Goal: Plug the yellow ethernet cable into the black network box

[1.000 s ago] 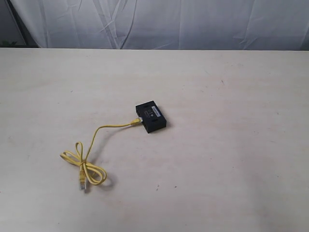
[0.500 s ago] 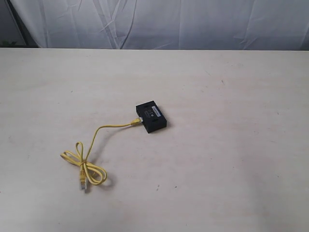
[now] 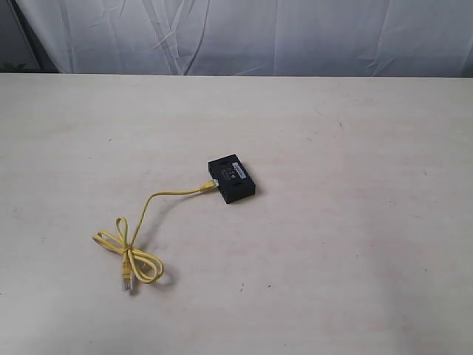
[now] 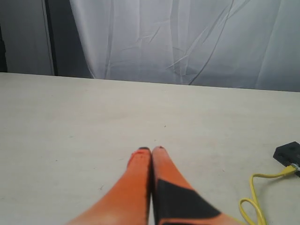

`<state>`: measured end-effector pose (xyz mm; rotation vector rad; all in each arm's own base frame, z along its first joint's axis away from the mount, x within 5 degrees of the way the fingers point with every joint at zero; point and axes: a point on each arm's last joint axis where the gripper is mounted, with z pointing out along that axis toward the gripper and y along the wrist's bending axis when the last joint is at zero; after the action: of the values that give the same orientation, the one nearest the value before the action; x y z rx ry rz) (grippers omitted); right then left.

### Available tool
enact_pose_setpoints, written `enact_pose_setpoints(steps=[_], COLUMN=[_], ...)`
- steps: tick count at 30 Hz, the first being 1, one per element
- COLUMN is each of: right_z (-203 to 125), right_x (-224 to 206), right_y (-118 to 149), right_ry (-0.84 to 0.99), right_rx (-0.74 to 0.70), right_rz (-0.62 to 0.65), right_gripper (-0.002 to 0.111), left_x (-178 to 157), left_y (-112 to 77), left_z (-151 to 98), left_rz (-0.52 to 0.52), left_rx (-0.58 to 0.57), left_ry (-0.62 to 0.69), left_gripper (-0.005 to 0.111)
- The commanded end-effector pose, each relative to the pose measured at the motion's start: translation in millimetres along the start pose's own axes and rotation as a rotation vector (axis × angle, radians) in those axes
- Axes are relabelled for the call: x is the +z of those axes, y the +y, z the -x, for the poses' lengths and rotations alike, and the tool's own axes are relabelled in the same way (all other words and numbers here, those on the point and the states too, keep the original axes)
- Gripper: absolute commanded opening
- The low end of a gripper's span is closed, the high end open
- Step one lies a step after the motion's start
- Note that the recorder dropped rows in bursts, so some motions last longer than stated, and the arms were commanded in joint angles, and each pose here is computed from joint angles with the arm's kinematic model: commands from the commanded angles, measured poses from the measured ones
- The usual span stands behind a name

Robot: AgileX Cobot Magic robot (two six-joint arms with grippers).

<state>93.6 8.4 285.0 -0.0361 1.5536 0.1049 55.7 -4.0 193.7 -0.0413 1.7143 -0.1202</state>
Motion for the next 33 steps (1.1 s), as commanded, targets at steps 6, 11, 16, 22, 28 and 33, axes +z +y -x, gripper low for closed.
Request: enact_pose_setpoints(steps=[6, 11, 16, 22, 28, 33], right_z=[-1.5, -1.5, -1.1, -13.8, -44.8, -67.5], right_x=[-0.5, -0.5, -0.5, -10.7, -29.7, -38.2], right_y=[-0.5, -0.5, -0.5, -0.1, -7.7, -12.8], right_ry=[0.003, 0.003, -0.001, 0.046, 0.126, 0.094], right_rx=[0.003, 0.003, -0.016, -0.06, -0.051, -0.004], right_rz=[-0.004, -0.004, -0.005, 0.005, -0.095, -0.181], right_gripper=[-0.001, -0.001, -0.001, -0.001, -0.001, -0.001], left_x=[-0.1, -0.1, -0.1, -0.1, -0.1, -0.1], left_y=[1.5, 1.5, 1.5, 1.5, 1.5, 1.5], left_z=[-1.2, -1.2, -1.2, -1.2, -1.2, -1.2], left_rz=[0.016, 0.016, 0.016, 0.016, 0.016, 0.016], left_rx=[0.053, 0.055, 0.055, 0.055, 0.055, 0.055], left_ry=[-0.001, -0.001, -0.001, -0.001, -0.001, -0.001], left_gripper=[0.0, 0.0, 0.0, 0.0, 0.0, 0.0])
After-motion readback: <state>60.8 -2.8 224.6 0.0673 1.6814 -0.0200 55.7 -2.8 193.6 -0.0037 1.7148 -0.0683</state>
